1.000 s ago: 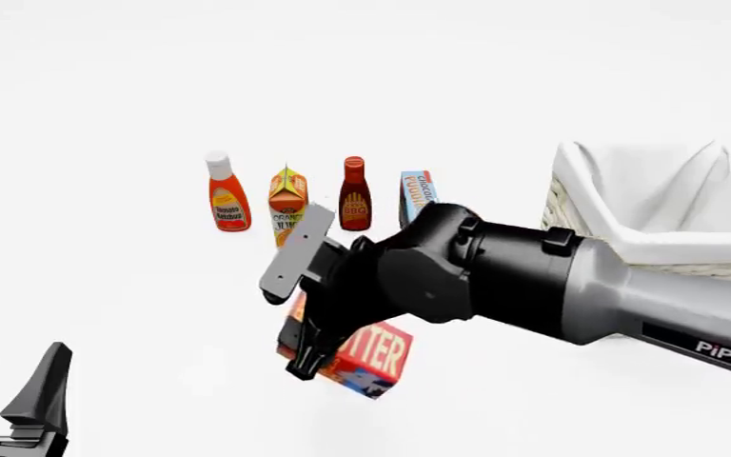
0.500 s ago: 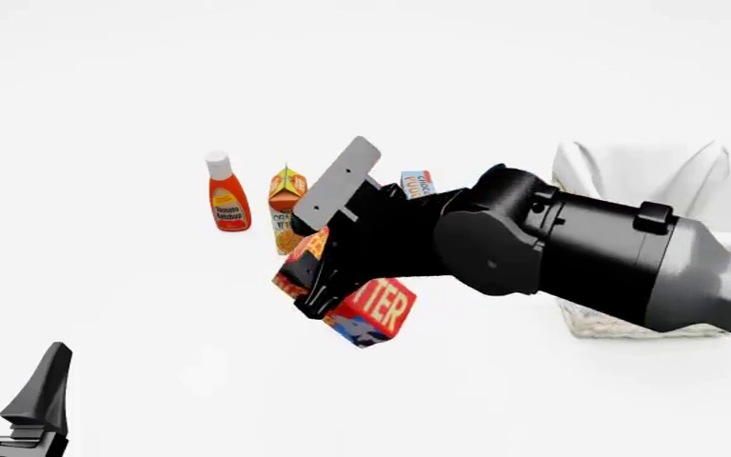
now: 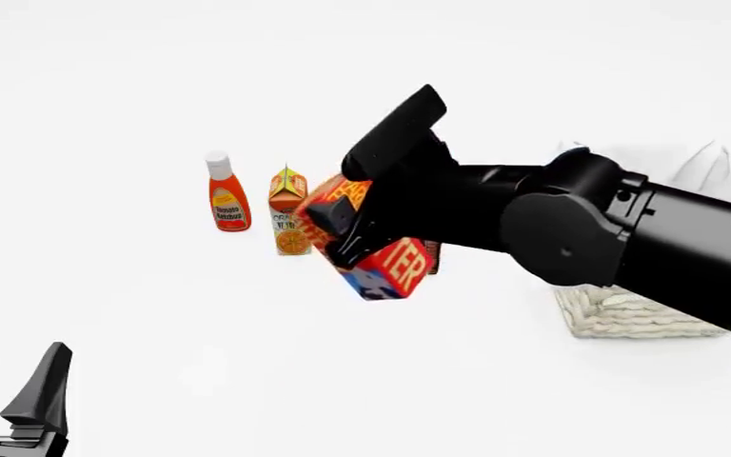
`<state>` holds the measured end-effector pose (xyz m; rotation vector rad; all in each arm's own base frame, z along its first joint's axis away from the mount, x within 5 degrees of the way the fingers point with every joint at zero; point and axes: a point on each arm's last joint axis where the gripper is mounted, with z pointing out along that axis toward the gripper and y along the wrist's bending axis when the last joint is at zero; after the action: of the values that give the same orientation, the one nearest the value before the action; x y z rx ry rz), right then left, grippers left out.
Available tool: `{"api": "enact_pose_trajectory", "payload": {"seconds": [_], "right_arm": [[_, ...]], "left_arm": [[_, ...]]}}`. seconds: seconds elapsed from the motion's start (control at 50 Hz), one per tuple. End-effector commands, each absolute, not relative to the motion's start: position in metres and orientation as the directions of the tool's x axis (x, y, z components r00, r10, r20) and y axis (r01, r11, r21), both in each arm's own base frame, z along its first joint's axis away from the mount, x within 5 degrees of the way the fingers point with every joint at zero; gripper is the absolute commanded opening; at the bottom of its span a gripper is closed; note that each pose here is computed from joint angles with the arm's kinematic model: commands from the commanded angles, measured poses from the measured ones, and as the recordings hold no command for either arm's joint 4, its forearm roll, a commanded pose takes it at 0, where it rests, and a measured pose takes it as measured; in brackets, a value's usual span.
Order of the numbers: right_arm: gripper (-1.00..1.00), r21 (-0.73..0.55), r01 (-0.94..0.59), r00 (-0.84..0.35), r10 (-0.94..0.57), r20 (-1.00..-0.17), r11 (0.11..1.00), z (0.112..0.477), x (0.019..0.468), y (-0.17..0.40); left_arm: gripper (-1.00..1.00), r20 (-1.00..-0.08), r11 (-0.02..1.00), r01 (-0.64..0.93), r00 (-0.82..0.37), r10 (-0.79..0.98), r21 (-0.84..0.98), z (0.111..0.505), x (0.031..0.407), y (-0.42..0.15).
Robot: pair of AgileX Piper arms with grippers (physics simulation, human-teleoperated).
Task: Pick the butter and place it in the basket.
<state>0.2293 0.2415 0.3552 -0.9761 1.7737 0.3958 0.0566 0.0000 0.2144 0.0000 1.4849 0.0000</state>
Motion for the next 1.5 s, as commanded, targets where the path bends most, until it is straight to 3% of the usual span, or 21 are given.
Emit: {"api": "enact_pose_trajectory", "payload": {"seconds": [0.02, 0.58, 1.5], "right_arm": [[-1.00, -0.169, -0.718, -0.100, -0.340, -0.935, 0.676, 0.374, 0.233, 0.221], [-1.00, -0.193, -0.602, -0.031, -0.265, -0.964, 0.775, 0.396, 0.252, 0.182], [-1.00, -0.183, -0.448, 0.098, -0.155, -0.983, 0.875, 0.451, 0.231, 0.119]], "left_arm": [[1.00, -0.996, 1.000, 0.000, 0.086, 0.000, 0.000, 0.214, 0.057, 0.000], [1.00, -0.996, 1.000, 0.000, 0.086, 0.000, 0.000, 0.214, 0.057, 0.000], [1.00, -0.996, 1.000, 0.000, 0.086, 0.000, 0.000, 0.214, 0.057, 0.000]]}}
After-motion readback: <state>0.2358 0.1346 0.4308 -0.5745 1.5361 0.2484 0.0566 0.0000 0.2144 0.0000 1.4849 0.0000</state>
